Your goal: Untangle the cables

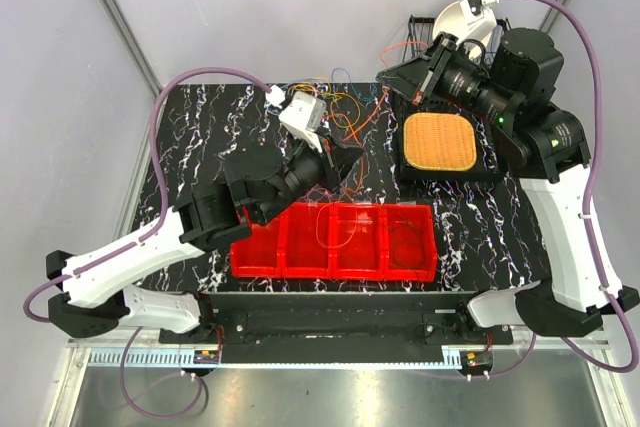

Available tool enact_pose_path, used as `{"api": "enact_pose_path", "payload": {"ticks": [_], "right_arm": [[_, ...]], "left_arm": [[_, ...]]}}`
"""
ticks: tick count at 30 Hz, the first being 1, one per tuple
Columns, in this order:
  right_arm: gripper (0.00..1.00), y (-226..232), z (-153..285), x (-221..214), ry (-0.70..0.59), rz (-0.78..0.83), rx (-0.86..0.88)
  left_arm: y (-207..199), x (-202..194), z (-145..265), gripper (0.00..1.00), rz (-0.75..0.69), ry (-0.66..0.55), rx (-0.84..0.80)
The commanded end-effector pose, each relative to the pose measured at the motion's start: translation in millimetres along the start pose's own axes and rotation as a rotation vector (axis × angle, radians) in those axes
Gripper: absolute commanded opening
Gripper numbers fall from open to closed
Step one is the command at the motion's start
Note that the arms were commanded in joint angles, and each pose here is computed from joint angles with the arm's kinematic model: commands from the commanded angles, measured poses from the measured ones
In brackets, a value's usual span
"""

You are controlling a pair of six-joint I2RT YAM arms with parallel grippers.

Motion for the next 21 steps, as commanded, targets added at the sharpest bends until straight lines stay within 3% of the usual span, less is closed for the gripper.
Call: {"api": "enact_pose_path", "payload": {"ticks": [1, 8, 21], "right_arm": [[0.0, 5.9, 11.7, 2.0, -0.033, 0.014, 0.012], [0.0, -1.5, 13.6, -7.4, -0.015, -0.004, 0.005], [0.0, -35.7, 10.1, -34.4, 0.034, -0.044, -0.061]], "left_arm": [[-19.6, 27.6, 11.2, 0.0, 0.021, -0.065, -0.124], [-41.2, 63.1, 28.7, 0.0, 0.011, -0.146, -0.25], [-54.0, 17.3, -12.4, 0.0, -0.026, -0.077, -0.232]]}}
Point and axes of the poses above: each gripper's point midway between its finger pads, its own z axis back along the fingers, its own y axis along the line the jaws close on, x = y × z, the point moved 7 cm from there along z, back along the fingers, and after that the axes turned 13 degrees about -z, right-handed, at the moved point
